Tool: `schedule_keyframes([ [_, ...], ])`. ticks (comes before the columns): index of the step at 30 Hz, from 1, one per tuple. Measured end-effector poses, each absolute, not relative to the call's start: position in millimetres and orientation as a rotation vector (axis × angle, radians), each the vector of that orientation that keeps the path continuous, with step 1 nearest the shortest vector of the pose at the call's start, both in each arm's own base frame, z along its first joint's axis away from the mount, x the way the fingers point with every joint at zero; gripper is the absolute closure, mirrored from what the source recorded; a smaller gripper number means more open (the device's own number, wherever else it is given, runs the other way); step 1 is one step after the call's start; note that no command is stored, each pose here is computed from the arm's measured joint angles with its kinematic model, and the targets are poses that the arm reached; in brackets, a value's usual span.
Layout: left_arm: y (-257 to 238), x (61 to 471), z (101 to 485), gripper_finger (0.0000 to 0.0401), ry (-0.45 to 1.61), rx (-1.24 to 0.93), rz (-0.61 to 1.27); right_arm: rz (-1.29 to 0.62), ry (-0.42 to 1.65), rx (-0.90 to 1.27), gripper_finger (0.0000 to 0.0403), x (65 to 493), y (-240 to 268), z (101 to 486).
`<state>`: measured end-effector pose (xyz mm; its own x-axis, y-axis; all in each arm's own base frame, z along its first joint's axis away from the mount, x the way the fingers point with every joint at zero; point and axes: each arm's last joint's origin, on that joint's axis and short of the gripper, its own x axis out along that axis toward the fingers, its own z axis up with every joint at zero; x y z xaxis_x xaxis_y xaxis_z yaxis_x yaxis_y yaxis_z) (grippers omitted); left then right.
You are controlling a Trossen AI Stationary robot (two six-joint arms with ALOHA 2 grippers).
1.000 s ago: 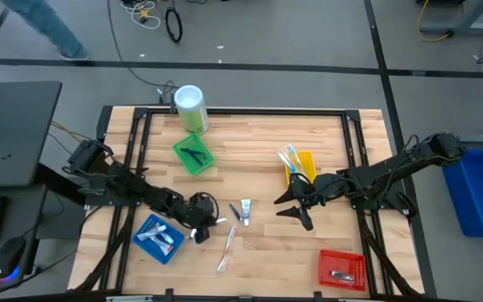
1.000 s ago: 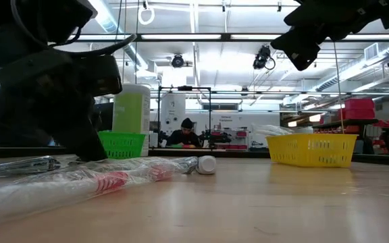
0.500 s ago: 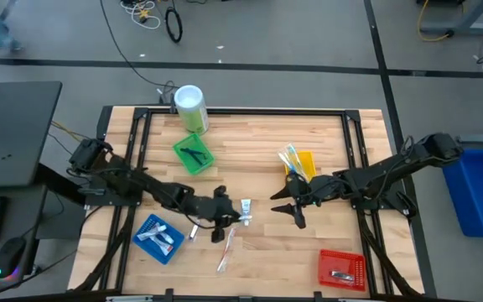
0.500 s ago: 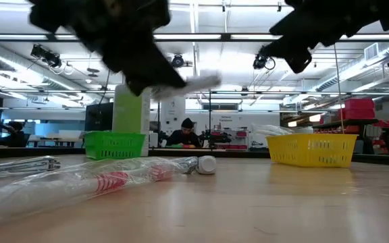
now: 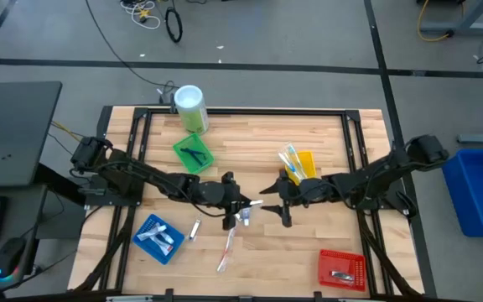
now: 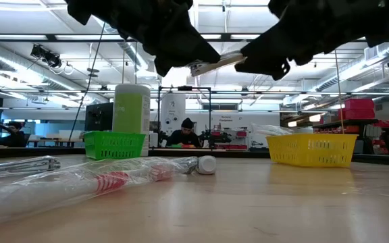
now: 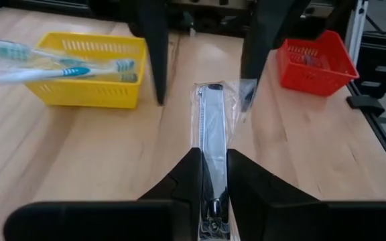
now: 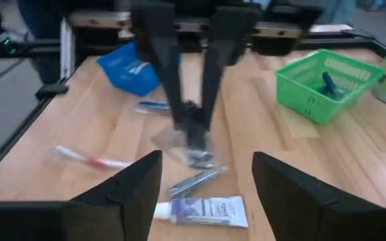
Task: Pick & Place Travel size toiletries
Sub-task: Put the middle nail cutter into the red bin
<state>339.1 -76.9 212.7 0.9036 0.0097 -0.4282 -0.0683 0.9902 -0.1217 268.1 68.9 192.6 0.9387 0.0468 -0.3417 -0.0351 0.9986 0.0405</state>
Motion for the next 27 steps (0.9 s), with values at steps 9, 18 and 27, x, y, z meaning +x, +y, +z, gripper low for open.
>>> schedule_keyframes([
  [9, -71, 340, 213, 0.0336, 0.433, -0.112, 0.091, 0.058, 0.304, 0.163, 0.0176, 277, 61, 191],
  [18, -70, 340, 213, 0.0334, 0.43, -0.063, 0.09, 0.027, 0.32, 0.281, 0.027, 279, 53, 188],
  [27, -70, 340, 214, 0.0333, 0.424, -0.056, 0.118, 0.064, 0.328, 0.289, 0.0333, 280, 51, 188],
])
